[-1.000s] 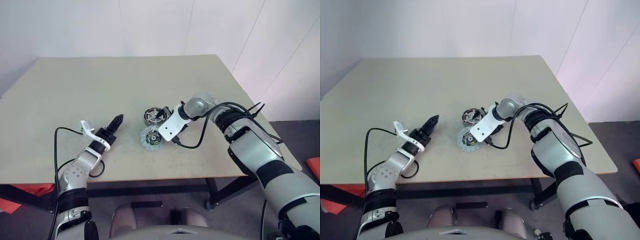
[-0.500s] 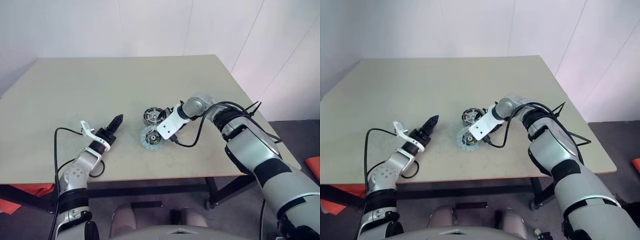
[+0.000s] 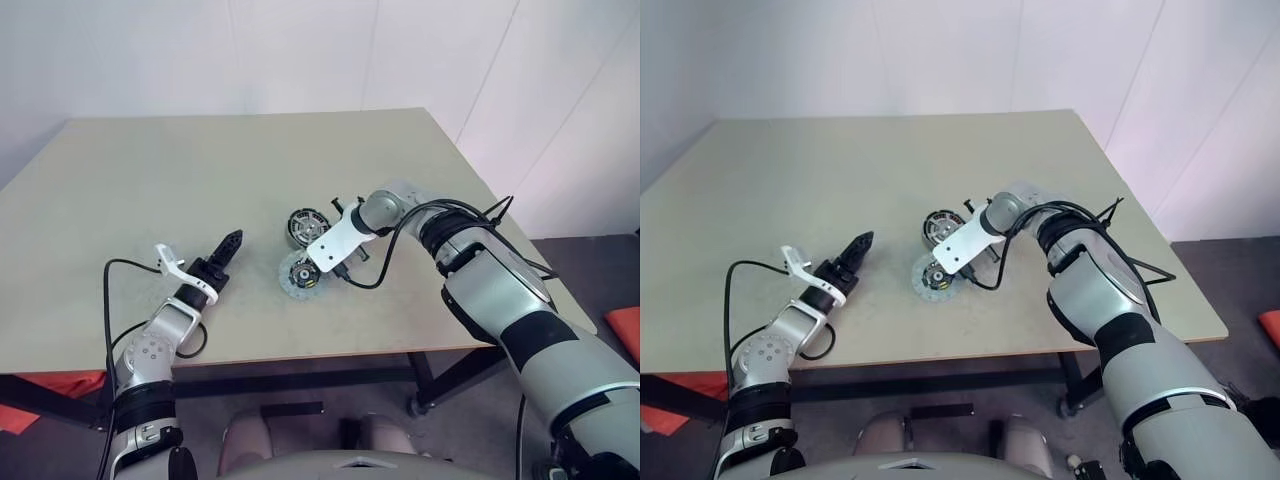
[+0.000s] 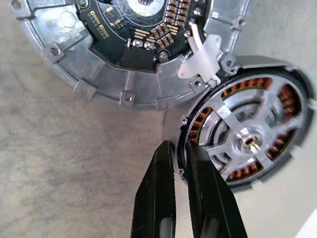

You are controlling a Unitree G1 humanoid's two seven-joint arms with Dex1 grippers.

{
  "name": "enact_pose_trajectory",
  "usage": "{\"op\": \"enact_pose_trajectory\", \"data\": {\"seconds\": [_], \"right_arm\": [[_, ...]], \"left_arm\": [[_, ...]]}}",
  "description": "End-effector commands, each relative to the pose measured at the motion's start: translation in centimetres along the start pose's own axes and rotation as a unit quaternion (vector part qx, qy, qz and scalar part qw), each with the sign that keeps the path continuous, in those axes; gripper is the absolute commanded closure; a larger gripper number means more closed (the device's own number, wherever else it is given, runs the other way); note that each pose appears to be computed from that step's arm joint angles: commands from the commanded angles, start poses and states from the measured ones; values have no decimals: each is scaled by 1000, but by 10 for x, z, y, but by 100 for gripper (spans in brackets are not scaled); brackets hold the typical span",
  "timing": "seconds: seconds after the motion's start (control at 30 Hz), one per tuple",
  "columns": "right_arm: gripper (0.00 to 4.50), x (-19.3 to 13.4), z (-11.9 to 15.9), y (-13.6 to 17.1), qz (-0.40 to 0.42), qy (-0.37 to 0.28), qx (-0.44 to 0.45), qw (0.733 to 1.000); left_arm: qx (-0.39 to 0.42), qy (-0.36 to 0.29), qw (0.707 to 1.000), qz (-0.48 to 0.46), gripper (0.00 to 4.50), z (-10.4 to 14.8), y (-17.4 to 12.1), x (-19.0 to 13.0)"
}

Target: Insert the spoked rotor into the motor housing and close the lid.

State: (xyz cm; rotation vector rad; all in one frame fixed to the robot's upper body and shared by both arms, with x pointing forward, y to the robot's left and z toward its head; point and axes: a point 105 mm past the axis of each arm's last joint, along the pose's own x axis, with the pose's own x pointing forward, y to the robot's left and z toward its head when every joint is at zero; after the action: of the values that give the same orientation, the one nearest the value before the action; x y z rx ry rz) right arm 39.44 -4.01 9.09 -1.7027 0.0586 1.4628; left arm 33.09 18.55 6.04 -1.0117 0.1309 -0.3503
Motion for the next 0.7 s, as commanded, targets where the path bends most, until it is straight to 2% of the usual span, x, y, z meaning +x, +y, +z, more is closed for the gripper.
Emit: {"op": "enact_pose_trajectory", "data": {"seconds": [0.03, 0.13, 0.23, 0.53, 0.7], "right_arm": [[409, -4, 3, -11, -17, -2, -7, 1000], [409, -5, 2, -11, -20, -2, -3, 1000], [449, -7, 1, -13, -23, -2, 0, 1000], [449, -21, 1, -27, -52, 0, -35, 998], [449, -38, 2, -41, -66, 13, -105, 992]], "left_arm": [[7, -6, 1000, -14, 0, 5, -8, 3], [7, -5, 1000, -15, 0, 6, -8, 4], [8, -3, 1000, -15, 0, 5, -8, 5], [7, 0, 1000, -16, 0, 4, -9, 7], [6, 1, 1000, -15, 0, 2, -8, 8]]}}
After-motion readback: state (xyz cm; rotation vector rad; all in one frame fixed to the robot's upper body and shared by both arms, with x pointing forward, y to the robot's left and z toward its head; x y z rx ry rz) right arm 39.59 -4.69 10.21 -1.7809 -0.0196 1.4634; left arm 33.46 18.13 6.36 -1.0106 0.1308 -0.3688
